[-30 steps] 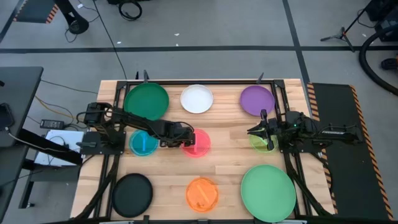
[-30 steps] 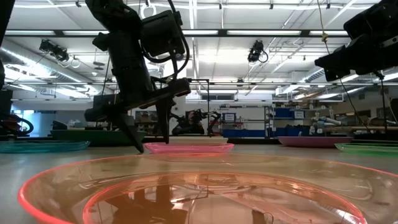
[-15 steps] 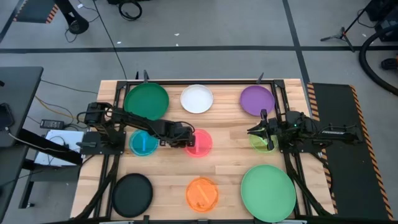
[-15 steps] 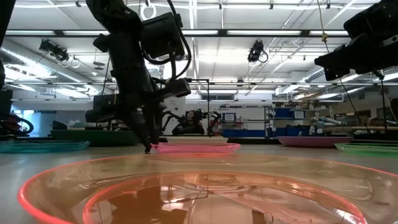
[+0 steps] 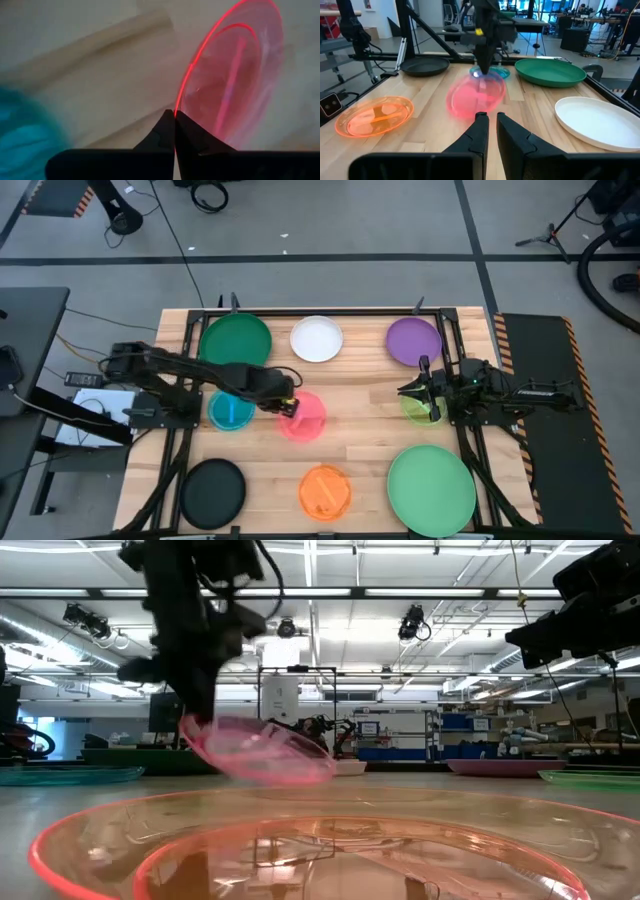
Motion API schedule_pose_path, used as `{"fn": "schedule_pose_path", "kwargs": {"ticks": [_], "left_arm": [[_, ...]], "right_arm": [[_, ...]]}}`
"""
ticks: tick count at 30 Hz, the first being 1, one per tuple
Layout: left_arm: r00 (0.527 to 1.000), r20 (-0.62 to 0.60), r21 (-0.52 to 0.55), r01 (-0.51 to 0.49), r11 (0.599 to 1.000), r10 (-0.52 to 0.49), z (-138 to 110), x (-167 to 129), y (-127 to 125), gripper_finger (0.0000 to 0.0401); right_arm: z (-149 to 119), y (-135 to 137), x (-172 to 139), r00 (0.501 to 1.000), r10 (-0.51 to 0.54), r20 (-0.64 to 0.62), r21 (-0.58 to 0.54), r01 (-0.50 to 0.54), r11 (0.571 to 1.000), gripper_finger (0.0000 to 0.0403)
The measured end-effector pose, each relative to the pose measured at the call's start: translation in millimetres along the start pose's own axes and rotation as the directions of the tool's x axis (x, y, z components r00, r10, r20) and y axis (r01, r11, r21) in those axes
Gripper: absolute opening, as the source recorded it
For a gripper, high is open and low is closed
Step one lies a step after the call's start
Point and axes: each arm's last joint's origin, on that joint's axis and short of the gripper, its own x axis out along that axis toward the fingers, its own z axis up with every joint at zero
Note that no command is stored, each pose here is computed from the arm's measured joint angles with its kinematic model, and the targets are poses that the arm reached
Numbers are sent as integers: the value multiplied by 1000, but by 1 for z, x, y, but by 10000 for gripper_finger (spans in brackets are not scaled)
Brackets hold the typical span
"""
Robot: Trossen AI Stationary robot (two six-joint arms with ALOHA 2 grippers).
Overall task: Stack plastic plates
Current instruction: Stack the transparent red plate on top of the transparent blue plate
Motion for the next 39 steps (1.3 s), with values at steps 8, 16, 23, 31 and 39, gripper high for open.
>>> {"fn": "schedule_pose_path", "kwargs": {"ticks": [8,16,23,31,39], "left_arm": [[996,64,109,-67,992,60,-11,-78,45,2],[991,44,145,-130,981,125,-27,-124,94,1],[983,71,101,-176,979,169,-40,-113,126,1],[970,81,30,-233,972,230,-48,-90,145,4],[964,78,27,-255,967,253,-49,-88,147,6]], "right_arm": [[9,-1,0,996,-25,89,-269,48,962,47],[33,-3,-5,940,-84,331,-47,105,993,47],[40,-10,-9,859,-325,395,385,167,908,47],[60,-5,-8,785,-224,577,332,25,943,47],[57,-4,9,805,-256,535,502,-60,863,47]]}}
